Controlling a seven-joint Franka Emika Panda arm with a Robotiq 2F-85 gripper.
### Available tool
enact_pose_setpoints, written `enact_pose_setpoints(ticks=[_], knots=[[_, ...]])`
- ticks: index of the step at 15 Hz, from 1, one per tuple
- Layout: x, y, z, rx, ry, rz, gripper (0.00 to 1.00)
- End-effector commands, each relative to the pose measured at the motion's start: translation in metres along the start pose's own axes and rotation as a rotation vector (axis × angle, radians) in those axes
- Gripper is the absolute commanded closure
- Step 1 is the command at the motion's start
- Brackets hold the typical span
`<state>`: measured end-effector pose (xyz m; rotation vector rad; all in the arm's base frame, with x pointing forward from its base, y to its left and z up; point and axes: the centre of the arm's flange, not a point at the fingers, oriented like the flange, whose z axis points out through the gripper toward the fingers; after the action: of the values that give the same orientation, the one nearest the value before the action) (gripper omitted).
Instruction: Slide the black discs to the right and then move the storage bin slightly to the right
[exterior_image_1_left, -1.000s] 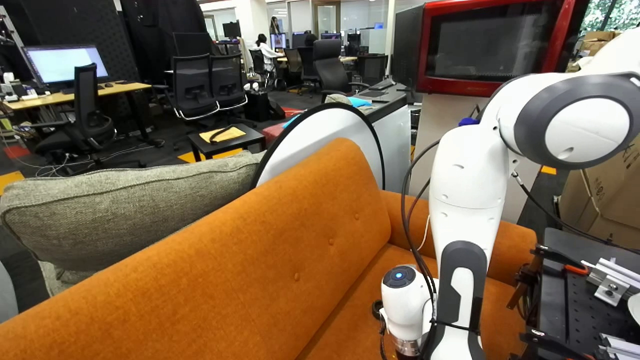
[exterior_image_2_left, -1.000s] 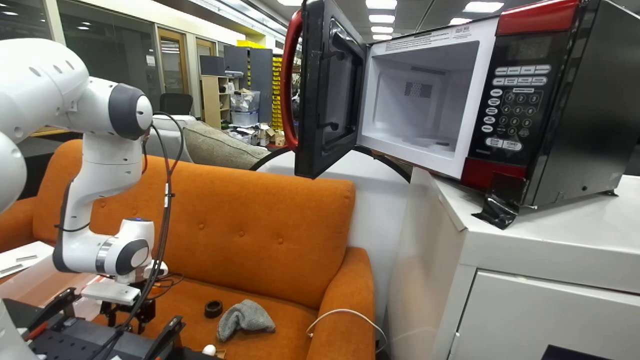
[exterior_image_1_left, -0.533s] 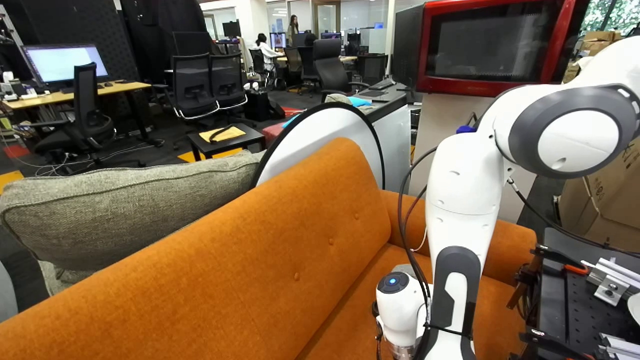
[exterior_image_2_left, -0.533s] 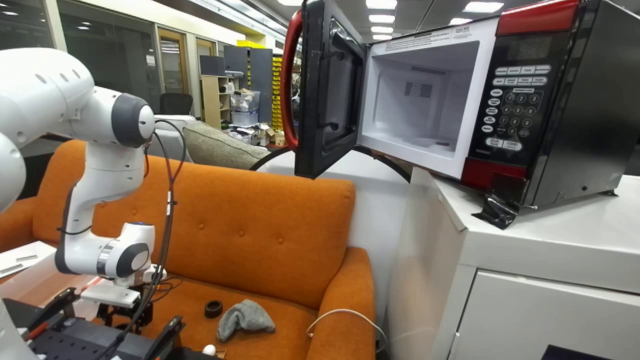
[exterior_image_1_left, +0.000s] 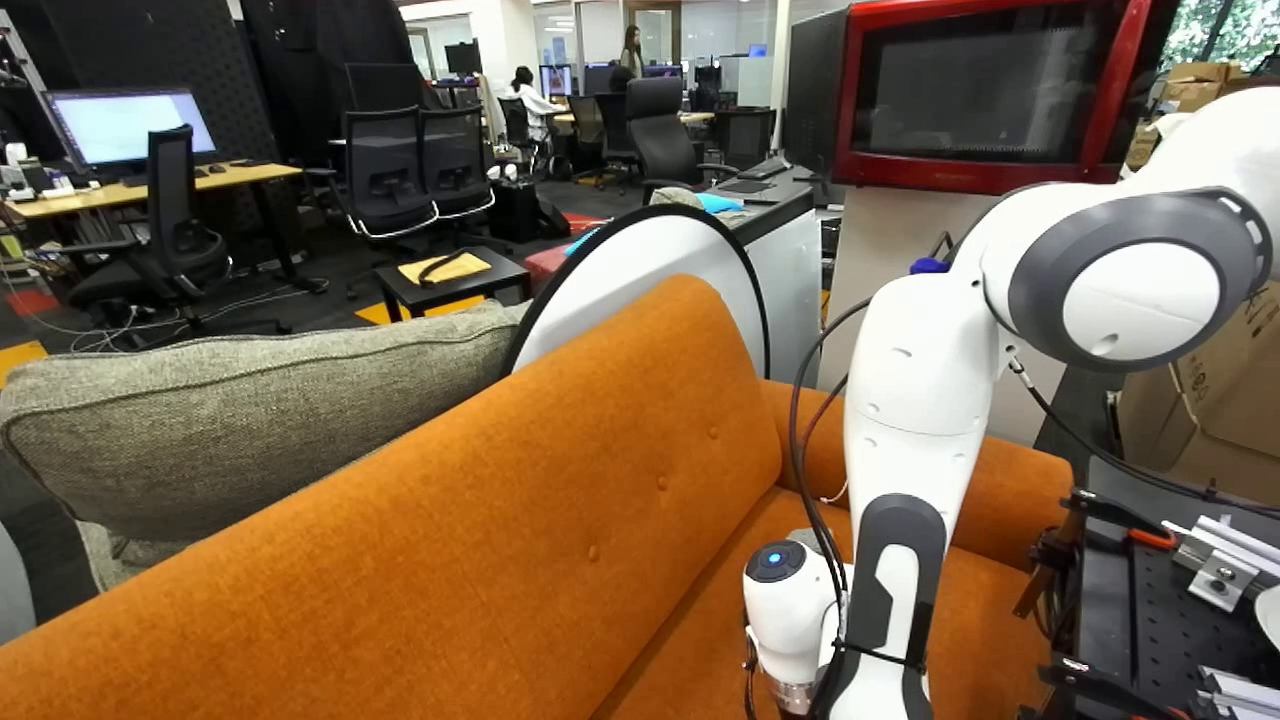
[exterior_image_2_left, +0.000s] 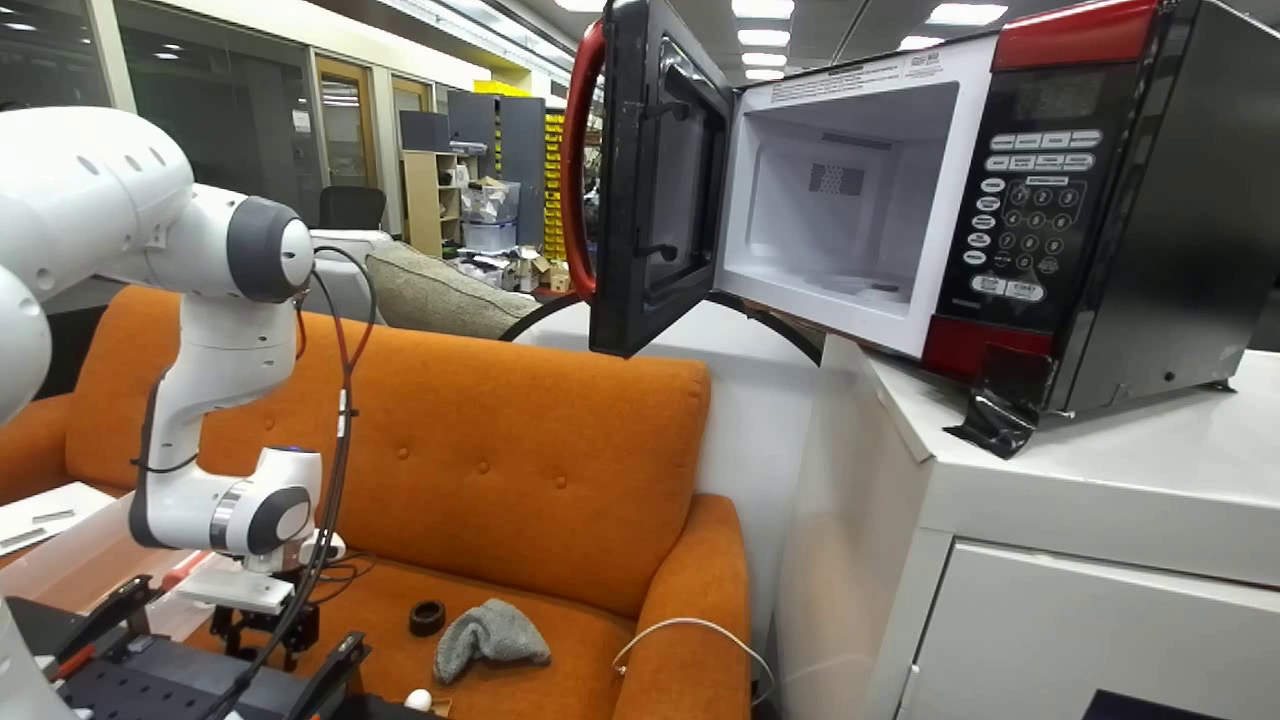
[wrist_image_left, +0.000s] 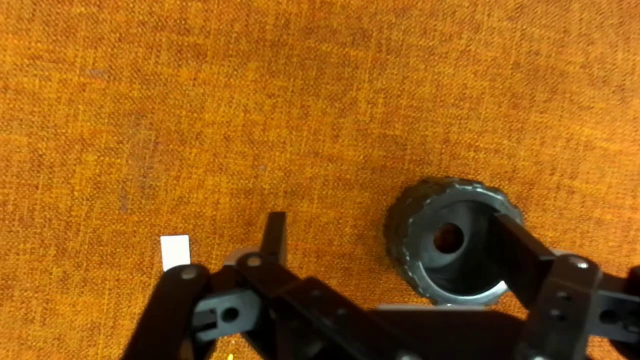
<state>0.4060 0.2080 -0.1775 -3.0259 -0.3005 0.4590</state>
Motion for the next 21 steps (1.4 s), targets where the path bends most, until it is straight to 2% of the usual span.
enact_pose_setpoints(ticks=[1,3,4,5,15,16,18,21], knots=[[0.0057,0.0067,0.0026,-0.005,-0.02,-0.013,0.0],[0.0078,0.0089,0.0031,-0.009,-0.018,-0.012,0.0],[0.0087,0.0091,0.0034,-0.011,-0.016,-0.013,0.12],[0.0097,0.0086,0.0039,-0.011,-0.014,-0.016,0.27],[0.0115,0.0038,0.0079,-0.003,-0.018,-0.024,0.98],[0.0118,0.0039,0.0072,-0.003,-0.016,-0.022,1.0],[0.0119,0.005,0.0058,-0.006,-0.013,-0.016,0.96],[0.0119,0.0103,0.0012,-0.024,0.002,0.009,0.96]])
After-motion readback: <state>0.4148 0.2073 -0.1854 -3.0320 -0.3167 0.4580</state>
